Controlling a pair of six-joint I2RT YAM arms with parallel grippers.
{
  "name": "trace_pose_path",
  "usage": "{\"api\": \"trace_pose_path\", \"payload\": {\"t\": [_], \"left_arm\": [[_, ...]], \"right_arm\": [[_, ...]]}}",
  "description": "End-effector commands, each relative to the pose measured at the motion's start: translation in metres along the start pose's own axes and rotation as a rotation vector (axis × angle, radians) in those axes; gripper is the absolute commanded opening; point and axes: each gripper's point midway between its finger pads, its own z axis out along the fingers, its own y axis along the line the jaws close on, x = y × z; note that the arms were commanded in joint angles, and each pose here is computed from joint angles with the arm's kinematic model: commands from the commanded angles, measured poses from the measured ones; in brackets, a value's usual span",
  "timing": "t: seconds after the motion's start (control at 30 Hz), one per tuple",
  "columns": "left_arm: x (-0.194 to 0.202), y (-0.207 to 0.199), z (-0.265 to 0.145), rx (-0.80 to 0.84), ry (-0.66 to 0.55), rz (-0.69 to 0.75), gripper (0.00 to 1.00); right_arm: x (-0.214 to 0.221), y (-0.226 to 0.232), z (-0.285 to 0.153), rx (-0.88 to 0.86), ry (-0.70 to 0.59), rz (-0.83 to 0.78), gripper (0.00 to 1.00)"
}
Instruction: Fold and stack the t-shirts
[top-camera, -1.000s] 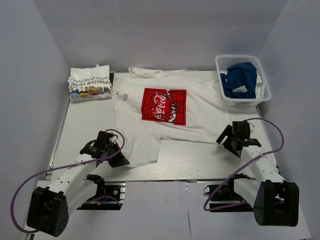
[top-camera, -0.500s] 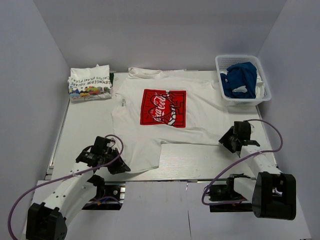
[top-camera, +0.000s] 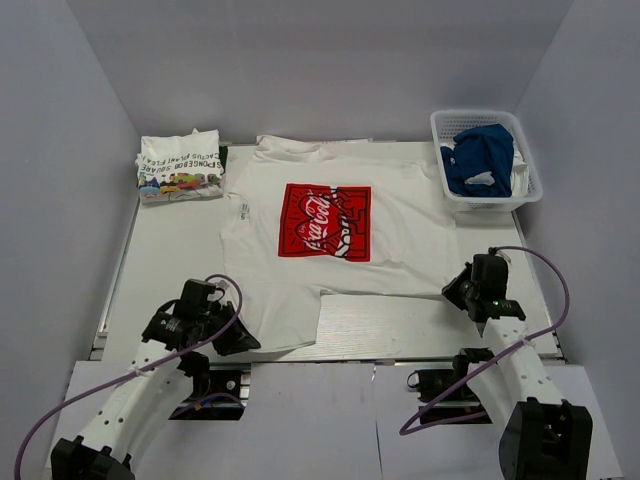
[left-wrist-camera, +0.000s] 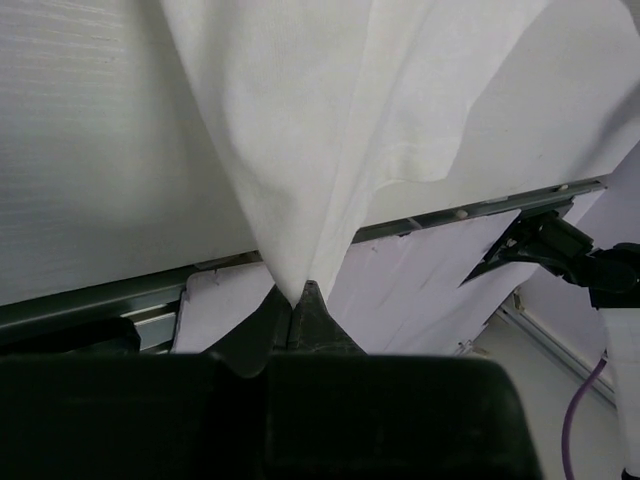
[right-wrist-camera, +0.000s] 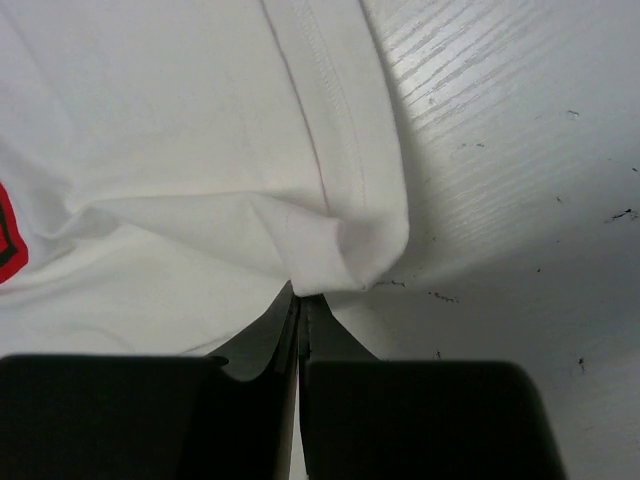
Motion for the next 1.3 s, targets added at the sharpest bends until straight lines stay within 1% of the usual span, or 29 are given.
{"api": "trace_pose_path", "payload": {"t": [0.0, 0.03, 0.07, 0.13, 0.2, 0.3, 0.37, 0.4, 0.43, 0.53, 0.6, 0.63, 0.67, 0.7, 0.73, 0.8, 0.83, 0.87, 0.9, 0.93, 0.97, 1.0, 1.03, 1.07, 1.1, 1.13, 1.17, 1.2, 1.27], "left_arm": [[-0.009, -0.029, -0.01, 0.09, -0.014, 0.034, 0.0], [-0.011, -0.034, -0.009, 0.111, -0.017, 0.043, 0.0], [-0.023, -0.053, -0.014, 0.172, -0.055, 0.082, 0.0], [-0.036, -0.069, -0.016, 0.203, -0.084, 0.105, 0.0], [-0.054, -0.096, -0.026, 0.269, -0.145, 0.154, 0.0], [-0.075, -0.121, -0.033, 0.309, -0.196, 0.186, 0.0], [-0.087, -0.136, -0.038, 0.328, -0.228, 0.202, 0.0], [-0.092, -0.141, -0.038, 0.33, -0.233, 0.216, 0.0], [-0.106, -0.151, -0.04, 0.33, -0.256, 0.214, 0.0], [-0.132, -0.171, -0.041, 0.318, -0.283, 0.214, 0.0], [-0.156, -0.177, -0.043, 0.273, -0.349, 0.22, 0.0], [-0.169, -0.192, -0.053, 0.276, -0.39, 0.227, 0.0], [-0.182, -0.19, -0.045, 0.236, -0.401, 0.221, 0.0], [-0.194, -0.195, -0.047, 0.233, -0.427, 0.226, 0.0], [-0.211, -0.208, -0.057, 0.227, -0.487, 0.239, 0.0], [-0.233, -0.221, -0.057, 0.199, -0.519, 0.266, 0.0], [-0.243, -0.223, -0.058, 0.182, -0.544, 0.259, 0.0], [-0.248, -0.226, -0.056, 0.178, -0.545, 0.272, 0.0], [-0.258, -0.239, -0.064, 0.194, -0.581, 0.294, 0.0], [-0.268, -0.238, -0.054, 0.168, -0.579, 0.296, 0.0], [-0.277, -0.24, -0.055, 0.163, -0.588, 0.3, 0.0], [-0.287, -0.254, -0.063, 0.176, -0.618, 0.319, 0.0], [-0.298, -0.254, -0.062, 0.161, -0.632, 0.326, 0.0], [-0.306, -0.251, -0.047, 0.137, -0.612, 0.328, 0.0], [-0.32, -0.259, -0.055, 0.144, -0.643, 0.326, 0.0], [-0.327, -0.262, -0.051, 0.138, -0.644, 0.34, 0.0], [-0.342, -0.254, -0.032, 0.102, -0.623, 0.341, 0.0], [-0.358, -0.265, -0.04, 0.116, -0.658, 0.355, 0.0], [-0.377, -0.264, -0.029, 0.089, -0.65, 0.362, 0.0]], "right_arm": [[0.016, -0.001, -0.002, -0.019, 0.064, -0.039, 0.0], [0.016, -0.001, -0.002, -0.017, 0.068, -0.042, 0.0], [0.016, -0.001, 0.0, -0.014, 0.075, -0.056, 0.0], [0.015, 0.0, 0.002, -0.009, 0.088, -0.078, 0.0], [0.007, 0.007, 0.003, -0.014, 0.089, -0.088, 0.0], [-0.01, 0.03, 0.0, -0.082, 0.081, -0.113, 0.0], [-0.018, 0.034, 0.0, -0.08, 0.068, -0.13, 0.0], [-0.013, 0.036, -0.001, -0.077, 0.092, -0.151, 0.0], [-0.024, 0.043, -0.002, -0.08, 0.071, -0.155, 0.0], [-0.036, 0.052, -0.001, -0.083, 0.056, -0.161, 0.0], [-0.043, 0.059, -0.001, -0.089, 0.05, -0.159, 0.0], [-0.047, 0.062, 0.002, -0.084, 0.057, -0.157, 0.0], [-0.052, 0.066, 0.002, -0.087, 0.051, -0.159, 0.0], [-0.055, 0.067, 0.003, -0.086, 0.053, -0.159, 0.0], [-0.066, 0.07, 0.007, -0.062, 0.035, -0.165, 0.0], [-0.072, 0.071, 0.007, -0.047, 0.032, -0.169, 0.0], [-0.084, 0.078, 0.008, -0.046, 0.013, -0.175, 0.0], [-0.087, 0.078, 0.011, -0.032, 0.013, -0.174, 0.0], [-0.089, 0.078, 0.013, -0.023, 0.017, -0.178, 0.0], [-0.096, 0.081, 0.013, -0.02, 0.007, -0.178, 0.0], [-0.099, 0.085, 0.016, -0.019, 0.012, -0.177, 0.0], [-0.102, 0.087, 0.019, -0.017, 0.02, -0.18, 0.0], [-0.103, 0.091, 0.021, -0.027, 0.024, -0.178, 0.0], [-0.104, 0.091, 0.028, -0.013, 0.039, -0.178, 0.0], [-0.112, 0.095, 0.029, -0.014, 0.023, -0.178, 0.0], [-0.116, 0.097, 0.031, -0.016, 0.014, -0.178, 0.0], [-0.124, 0.101, 0.037, -0.01, 0.01, -0.173, 0.0], [-0.125, 0.102, 0.039, -0.004, 0.012, -0.176, 0.0], [-0.135, 0.105, 0.045, 0.013, -0.003, -0.171, 0.0]]}}
